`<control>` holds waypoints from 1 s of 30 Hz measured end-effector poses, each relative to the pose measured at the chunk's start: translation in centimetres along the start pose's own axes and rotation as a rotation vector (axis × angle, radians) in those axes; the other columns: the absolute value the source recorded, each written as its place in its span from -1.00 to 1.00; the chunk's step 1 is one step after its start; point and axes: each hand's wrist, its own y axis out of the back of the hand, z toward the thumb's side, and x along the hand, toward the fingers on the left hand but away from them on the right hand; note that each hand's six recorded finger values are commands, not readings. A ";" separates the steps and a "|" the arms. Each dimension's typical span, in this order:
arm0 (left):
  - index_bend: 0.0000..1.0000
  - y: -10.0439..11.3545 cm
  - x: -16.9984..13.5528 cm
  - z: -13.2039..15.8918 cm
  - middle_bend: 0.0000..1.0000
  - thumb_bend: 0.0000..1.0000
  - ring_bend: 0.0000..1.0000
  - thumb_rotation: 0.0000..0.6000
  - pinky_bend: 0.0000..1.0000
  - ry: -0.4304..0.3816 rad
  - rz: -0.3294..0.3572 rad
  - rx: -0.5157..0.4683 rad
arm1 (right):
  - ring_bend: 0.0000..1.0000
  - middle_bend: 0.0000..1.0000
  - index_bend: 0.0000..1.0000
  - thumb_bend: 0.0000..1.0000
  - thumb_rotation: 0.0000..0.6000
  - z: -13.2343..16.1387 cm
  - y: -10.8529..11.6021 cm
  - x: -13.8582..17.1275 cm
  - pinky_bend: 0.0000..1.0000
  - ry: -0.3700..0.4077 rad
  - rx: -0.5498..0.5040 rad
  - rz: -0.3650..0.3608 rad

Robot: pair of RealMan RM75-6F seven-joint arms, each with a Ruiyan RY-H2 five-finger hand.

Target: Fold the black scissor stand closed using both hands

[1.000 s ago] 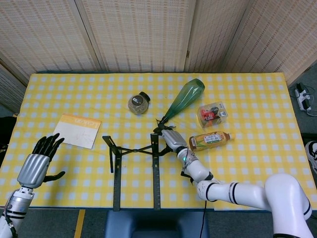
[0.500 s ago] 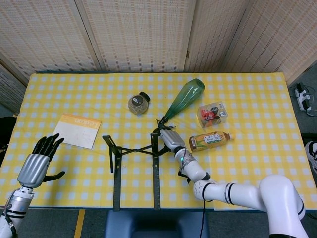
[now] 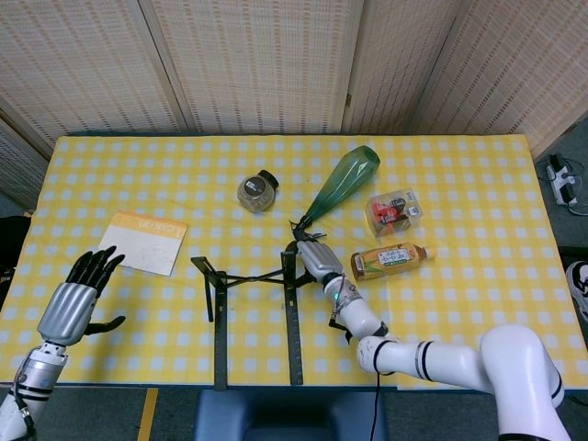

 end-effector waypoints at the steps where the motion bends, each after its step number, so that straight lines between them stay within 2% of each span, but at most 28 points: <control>1: -1.00 0.0 0.2 0.2 -0.94 -0.73 -0.97 1.00 -1.00 -0.008 -0.001 -0.008 | -0.56 -0.34 0.37 -0.14 1.00 0.0 0.0 0.1 -0.73 0.000 0.000 0.001; 3: -1.00 -0.1 0.5 0.5 -0.94 -0.73 -0.97 1.00 -1.00 -0.024 -0.006 -0.019 | -0.57 -0.37 0.33 -0.14 1.00 0.0 0.1 0.2 -0.73 0.001 -0.003 0.005; 5: -0.99 -0.1 0.9 1.0 -0.94 -0.73 -0.97 1.00 -1.00 -0.045 -0.012 -0.031 | -0.60 -0.44 0.14 -0.14 1.00 0.0 0.1 0.4 -0.73 0.003 -0.009 0.015; 10: -0.87 -0.2 1.8 2.1 -0.94 -0.73 -0.96 1.00 -1.00 -0.085 -0.025 -0.095 | -0.71 -0.66 -0.66 -0.14 1.00 0.1 0.5 1.3 -0.73 0.018 -0.027 0.059; 13: -0.81 -0.4 2.7 2.9 -0.94 -0.73 -0.96 1.00 -1.00 -0.119 -0.047 -0.151 | -0.77 -0.80 -0.98 -0.14 1.00 0.2 1.0 2.0 -0.73 0.027 -0.033 0.082; 17: -0.82 -1.0 4.3 4.2 -0.94 -0.73 -0.96 1.00 -1.00 -0.163 -0.099 -0.199 | -0.82 -0.91 -1.00 -0.14 1.00 0.8 1.8 2.8 -0.73 0.043 -0.051 0.096; 23: -0.91 -1.8 6.6 6.7 -0.94 -0.73 -0.97 1.00 -1.00 -0.209 -0.170 -0.302 | -0.83 -0.94 -1.00 -0.14 1.00 1.9 3.7 4.3 -0.75 0.074 -0.098 0.090; 30: -1.00 -3.4 8.5 9.4 -0.94 -0.73 -0.98 1.00 -1.00 -0.225 -0.258 -0.441 | -0.83 -0.96 -1.00 -0.14 1.00 2.1 6.5 6.2 -0.75 0.092 -0.124 0.038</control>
